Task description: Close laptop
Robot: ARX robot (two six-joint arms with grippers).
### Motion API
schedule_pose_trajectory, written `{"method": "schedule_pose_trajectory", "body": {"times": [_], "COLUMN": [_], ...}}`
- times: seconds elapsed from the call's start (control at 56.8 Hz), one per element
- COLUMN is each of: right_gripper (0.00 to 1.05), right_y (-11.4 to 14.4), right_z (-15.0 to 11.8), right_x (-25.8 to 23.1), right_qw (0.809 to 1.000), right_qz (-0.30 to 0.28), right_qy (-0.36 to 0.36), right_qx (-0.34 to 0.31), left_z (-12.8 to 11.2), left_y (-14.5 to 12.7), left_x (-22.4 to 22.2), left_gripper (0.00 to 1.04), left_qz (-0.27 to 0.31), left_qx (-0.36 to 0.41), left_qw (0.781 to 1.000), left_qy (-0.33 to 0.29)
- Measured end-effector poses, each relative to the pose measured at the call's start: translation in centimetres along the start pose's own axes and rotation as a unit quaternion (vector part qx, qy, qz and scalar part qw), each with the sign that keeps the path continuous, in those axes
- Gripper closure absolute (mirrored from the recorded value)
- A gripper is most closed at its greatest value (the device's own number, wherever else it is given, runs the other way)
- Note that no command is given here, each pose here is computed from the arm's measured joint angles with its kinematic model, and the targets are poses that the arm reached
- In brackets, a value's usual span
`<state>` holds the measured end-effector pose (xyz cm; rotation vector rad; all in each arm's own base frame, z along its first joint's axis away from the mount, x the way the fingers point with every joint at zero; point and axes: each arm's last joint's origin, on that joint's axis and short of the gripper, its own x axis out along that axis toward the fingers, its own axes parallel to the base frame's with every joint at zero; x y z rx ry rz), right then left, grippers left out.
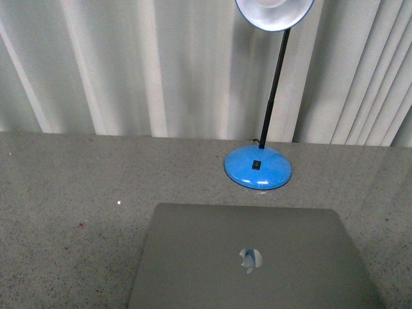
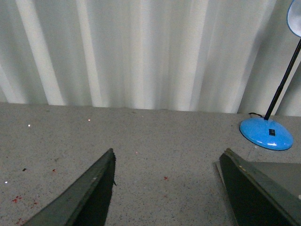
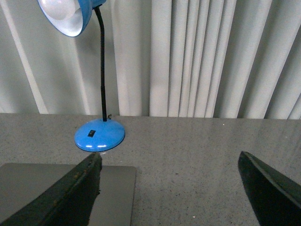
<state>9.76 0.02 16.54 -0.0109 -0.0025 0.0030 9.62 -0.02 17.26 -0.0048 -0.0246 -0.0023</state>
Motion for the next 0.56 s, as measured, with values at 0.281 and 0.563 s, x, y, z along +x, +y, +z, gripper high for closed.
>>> {"method": "schedule_pose_trajectory", "body": {"times": [0.281,0.563], "right_gripper": [0.07,0.07], "right_y": [0.00,0.00], "right_z": [0.00,0.00], "right_x": [0.00,0.00], "right_qw": [1.000,1.000], "right_qz": [0.000,0.000], "right_qy": [0.000,0.000], "right_qx": [0.000,0.000], "left_z": [0.00,0.00], "left_y": [0.00,0.00], "left_x": [0.00,0.00], "left_gripper": [0.07,0.07], "left_qz": [0.000,0.000], "left_qx": [0.000,0.000], "left_qw": [1.000,1.000], "left_qy": [0.000,0.000]}}
